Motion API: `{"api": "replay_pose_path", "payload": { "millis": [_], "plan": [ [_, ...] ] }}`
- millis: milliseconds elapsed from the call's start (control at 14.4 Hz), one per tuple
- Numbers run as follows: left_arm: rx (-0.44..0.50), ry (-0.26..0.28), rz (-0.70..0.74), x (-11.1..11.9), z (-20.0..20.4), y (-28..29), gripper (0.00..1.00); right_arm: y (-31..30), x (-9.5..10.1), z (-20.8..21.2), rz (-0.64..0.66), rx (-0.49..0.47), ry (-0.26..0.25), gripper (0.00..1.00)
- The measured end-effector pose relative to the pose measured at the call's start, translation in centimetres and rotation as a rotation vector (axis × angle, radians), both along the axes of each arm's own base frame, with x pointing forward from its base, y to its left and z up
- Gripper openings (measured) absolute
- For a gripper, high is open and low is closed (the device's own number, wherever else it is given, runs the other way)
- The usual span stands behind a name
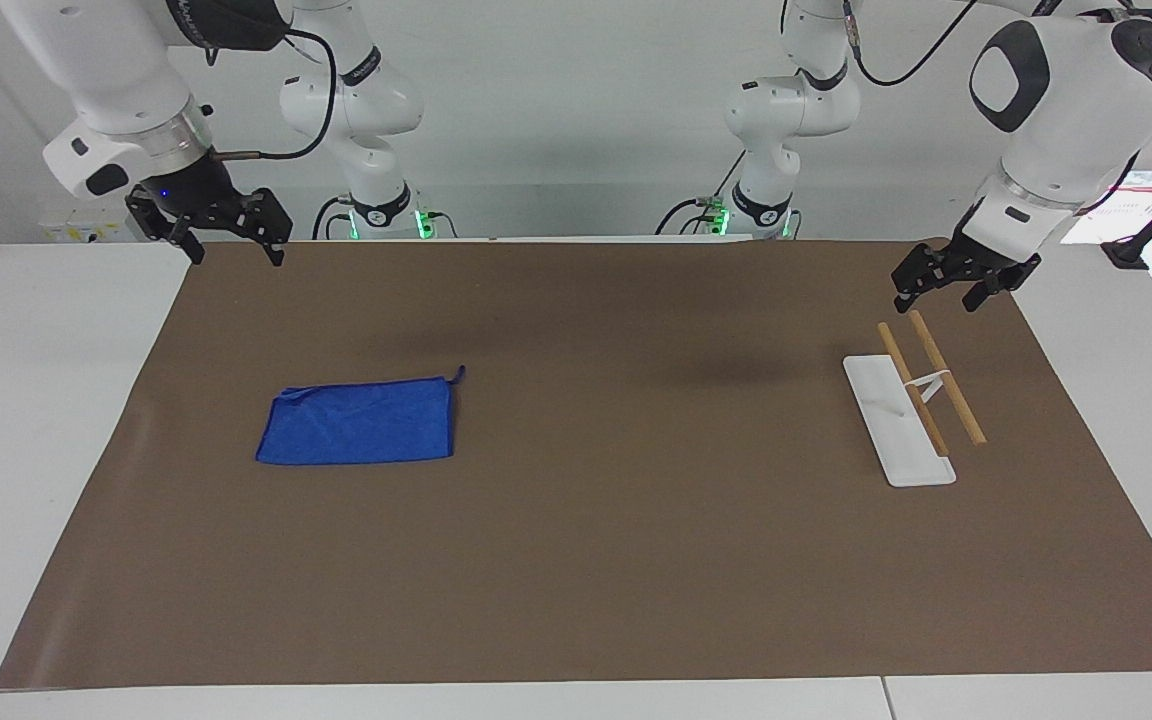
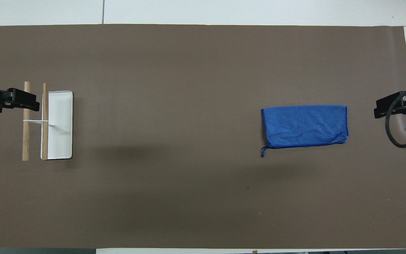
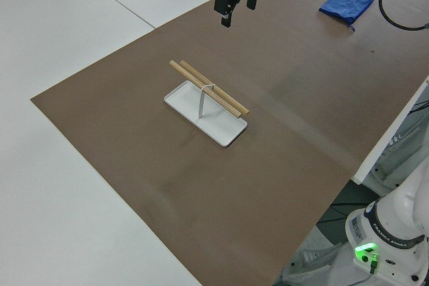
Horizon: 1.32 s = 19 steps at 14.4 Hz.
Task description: Right arm passes towel to left arm to hang
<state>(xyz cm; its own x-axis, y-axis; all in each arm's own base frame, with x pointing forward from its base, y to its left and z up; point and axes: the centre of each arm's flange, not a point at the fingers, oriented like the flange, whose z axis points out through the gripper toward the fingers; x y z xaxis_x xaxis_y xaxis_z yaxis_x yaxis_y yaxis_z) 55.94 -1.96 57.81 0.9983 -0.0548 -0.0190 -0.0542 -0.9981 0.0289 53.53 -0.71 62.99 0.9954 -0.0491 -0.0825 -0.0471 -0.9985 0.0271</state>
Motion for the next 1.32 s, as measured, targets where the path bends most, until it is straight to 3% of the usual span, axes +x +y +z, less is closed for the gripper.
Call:
{"api": "replay_pose_path", "payload": {
  "millis": [1038, 1315],
  "plan": [
    [-0.001, -0.033, 0.005, 0.4, 0.3, 0.2, 1.0, -0.3, 0.3, -1.1, -0.005, 0.0, -0.008, 1.0],
    [-0.001, -0.034, 0.005, 0.4, 0.3, 0.2, 1.0, -0.2, 0.7, -3.3, -0.002, 0.0, -0.049, 1.0]
  ]
}}
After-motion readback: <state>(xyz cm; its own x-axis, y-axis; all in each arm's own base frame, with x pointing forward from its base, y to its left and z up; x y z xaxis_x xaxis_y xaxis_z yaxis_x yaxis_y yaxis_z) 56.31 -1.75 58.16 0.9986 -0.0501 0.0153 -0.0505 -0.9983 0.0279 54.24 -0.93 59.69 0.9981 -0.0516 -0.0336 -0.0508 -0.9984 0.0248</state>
